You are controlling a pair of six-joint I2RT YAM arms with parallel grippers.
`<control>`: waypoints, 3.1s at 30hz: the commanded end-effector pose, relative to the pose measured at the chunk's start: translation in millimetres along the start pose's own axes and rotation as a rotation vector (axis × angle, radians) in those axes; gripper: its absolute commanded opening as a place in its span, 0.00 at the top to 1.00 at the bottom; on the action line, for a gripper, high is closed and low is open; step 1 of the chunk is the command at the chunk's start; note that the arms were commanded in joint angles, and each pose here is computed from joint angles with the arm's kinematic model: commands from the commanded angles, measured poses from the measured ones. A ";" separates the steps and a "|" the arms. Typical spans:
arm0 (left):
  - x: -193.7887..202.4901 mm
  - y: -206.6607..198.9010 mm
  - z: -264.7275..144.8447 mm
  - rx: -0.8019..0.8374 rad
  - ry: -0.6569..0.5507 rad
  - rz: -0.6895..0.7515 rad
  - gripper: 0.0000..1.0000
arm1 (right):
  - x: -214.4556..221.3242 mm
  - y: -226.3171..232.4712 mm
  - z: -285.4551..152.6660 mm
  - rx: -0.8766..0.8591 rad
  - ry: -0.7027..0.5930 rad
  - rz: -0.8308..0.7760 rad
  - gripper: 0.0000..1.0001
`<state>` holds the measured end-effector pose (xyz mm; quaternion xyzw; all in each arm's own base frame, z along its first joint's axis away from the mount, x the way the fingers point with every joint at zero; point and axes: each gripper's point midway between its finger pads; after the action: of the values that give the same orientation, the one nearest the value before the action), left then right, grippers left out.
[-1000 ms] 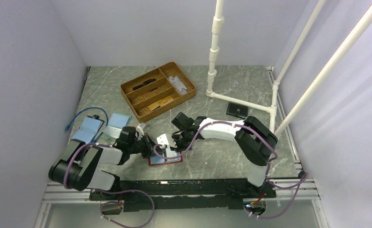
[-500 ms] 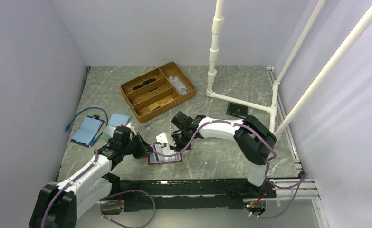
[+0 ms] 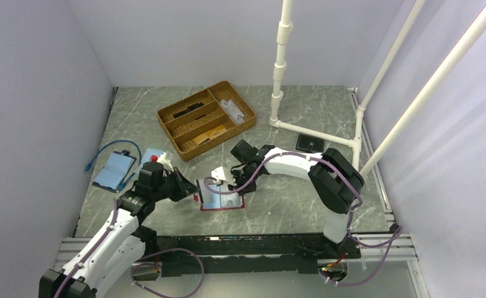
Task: Take the credit cards out of the card holder
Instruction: Remove the credit card from the card holder, then place the credit card in the storage box.
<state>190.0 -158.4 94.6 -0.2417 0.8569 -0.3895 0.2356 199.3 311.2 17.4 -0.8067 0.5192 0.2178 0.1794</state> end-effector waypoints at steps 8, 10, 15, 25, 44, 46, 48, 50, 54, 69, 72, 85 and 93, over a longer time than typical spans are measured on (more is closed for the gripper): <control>-8.6 -54.1 2.4 0.200 0.049 0.124 1.00 | -18.5 19.9 -60.0 -0.072 -0.156 0.067 0.63; -11.4 -64.1 2.4 0.226 0.055 0.145 1.00 | -23.4 18.6 -71.3 -0.064 -0.199 0.067 0.56; -11.5 -106.0 -0.1 0.374 0.137 0.261 1.00 | -31.9 13.7 -111.0 -0.020 -0.318 0.023 0.45; -31.5 -160.7 1.9 0.525 0.149 0.741 1.00 | -35.9 -7.6 -195.5 0.183 -0.394 -0.061 0.28; -9.2 -200.7 2.9 0.720 0.151 1.135 1.00 | -100.1 -63.4 -191.9 0.049 -0.481 -0.010 0.46; -9.9 -199.3 3.9 0.710 0.154 1.138 1.00 | -105.8 -58.8 -188.3 0.020 -0.492 -0.008 0.64; -9.5 -198.2 4.3 0.706 0.159 1.136 1.00 | -109.2 -56.6 -187.7 0.007 -0.500 -0.008 0.93; -11.8 -198.7 5.2 0.690 0.155 1.115 0.99 | -108.4 -57.7 -188.0 0.013 -0.496 -0.016 1.00; -42.5 -187.3 7.5 0.515 0.085 1.046 0.41 | -98.7 -81.7 -195.8 0.119 -0.438 -0.037 1.00; -136.8 -75.4 -5.2 -0.170 -0.199 0.966 0.02 | -16.7 -280.5 -220.2 0.746 0.094 -0.419 1.00; -143.5 -72.1 -11.3 -0.205 -0.242 0.967 0.01 | -3.1 -301.6 -212.5 0.781 0.136 -0.475 1.00; -146.6 -71.7 -17.5 -0.214 -0.275 0.973 0.01 | 39.5 -342.1 -177.0 0.806 0.185 -0.510 1.00; -144.7 -72.5 -16.2 -0.204 -0.266 0.973 0.01 | 61.7 -352.9 -150.5 0.794 0.232 -0.532 1.00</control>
<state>305.8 -105.6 183.5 0.1084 0.8754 -0.1184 0.4560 549.1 321.1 116.7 -0.8066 0.3812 -0.1011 0.4402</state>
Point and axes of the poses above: each gripper's point midway between its finger pads, its own z axis out along the fingers, its own y axis along the line the jaws close on, x = y × z, and after that the axes turned 12 degrees about -z, right-handed
